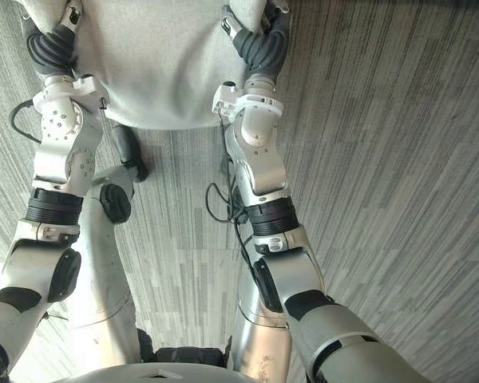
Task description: Pick up cushions and gather them together orderly.
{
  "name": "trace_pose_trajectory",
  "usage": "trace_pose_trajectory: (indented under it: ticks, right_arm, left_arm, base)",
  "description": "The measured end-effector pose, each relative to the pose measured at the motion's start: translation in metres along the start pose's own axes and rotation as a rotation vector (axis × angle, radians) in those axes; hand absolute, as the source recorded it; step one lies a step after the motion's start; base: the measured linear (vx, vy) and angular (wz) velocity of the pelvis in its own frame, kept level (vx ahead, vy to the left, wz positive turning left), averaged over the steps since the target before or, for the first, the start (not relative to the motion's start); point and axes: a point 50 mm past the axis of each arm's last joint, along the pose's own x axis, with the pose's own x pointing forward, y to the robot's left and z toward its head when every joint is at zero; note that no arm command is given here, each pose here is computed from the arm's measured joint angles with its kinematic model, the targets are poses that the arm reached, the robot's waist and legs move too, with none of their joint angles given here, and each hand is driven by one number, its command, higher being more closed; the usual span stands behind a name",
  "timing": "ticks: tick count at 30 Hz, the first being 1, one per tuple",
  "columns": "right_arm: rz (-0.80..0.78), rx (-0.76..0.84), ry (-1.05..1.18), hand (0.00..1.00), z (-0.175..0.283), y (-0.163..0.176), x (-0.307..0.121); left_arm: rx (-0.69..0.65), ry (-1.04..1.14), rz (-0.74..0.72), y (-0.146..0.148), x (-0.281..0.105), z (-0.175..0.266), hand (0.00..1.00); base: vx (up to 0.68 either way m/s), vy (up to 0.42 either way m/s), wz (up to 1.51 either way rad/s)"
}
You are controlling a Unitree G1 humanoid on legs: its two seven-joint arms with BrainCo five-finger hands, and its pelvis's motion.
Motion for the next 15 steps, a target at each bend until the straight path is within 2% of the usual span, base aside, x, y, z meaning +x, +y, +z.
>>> trace_pose_trajectory:
  ticks: [4, 8, 15]
  right_arm:
    - [0.008, 0.014, 0.019, 1.00, -0.005, -0.005, -0.013]
    - [0.043, 0.028, 0.049, 1.00, -0.014, -0.013, -0.039]
    - [0.002, -0.077, 0.258, 1.00, -0.056, -0.054, -0.100]
  left_arm:
    - [-0.014, -0.022, -0.011, 0.008, -0.017, 0.002, 1.00]
    - [0.038, -0.014, 0.002, 0.021, -0.049, -0.010, 1.00]
    - [0.019, 0.267, 0.047, 0.034, -0.122, -0.067, 1.00]
  base:
    - [-0.01, -0.065, 0.05]
    - [0.01, -0.065, -0.05]
    - [0.10, -0.032, 0.04]
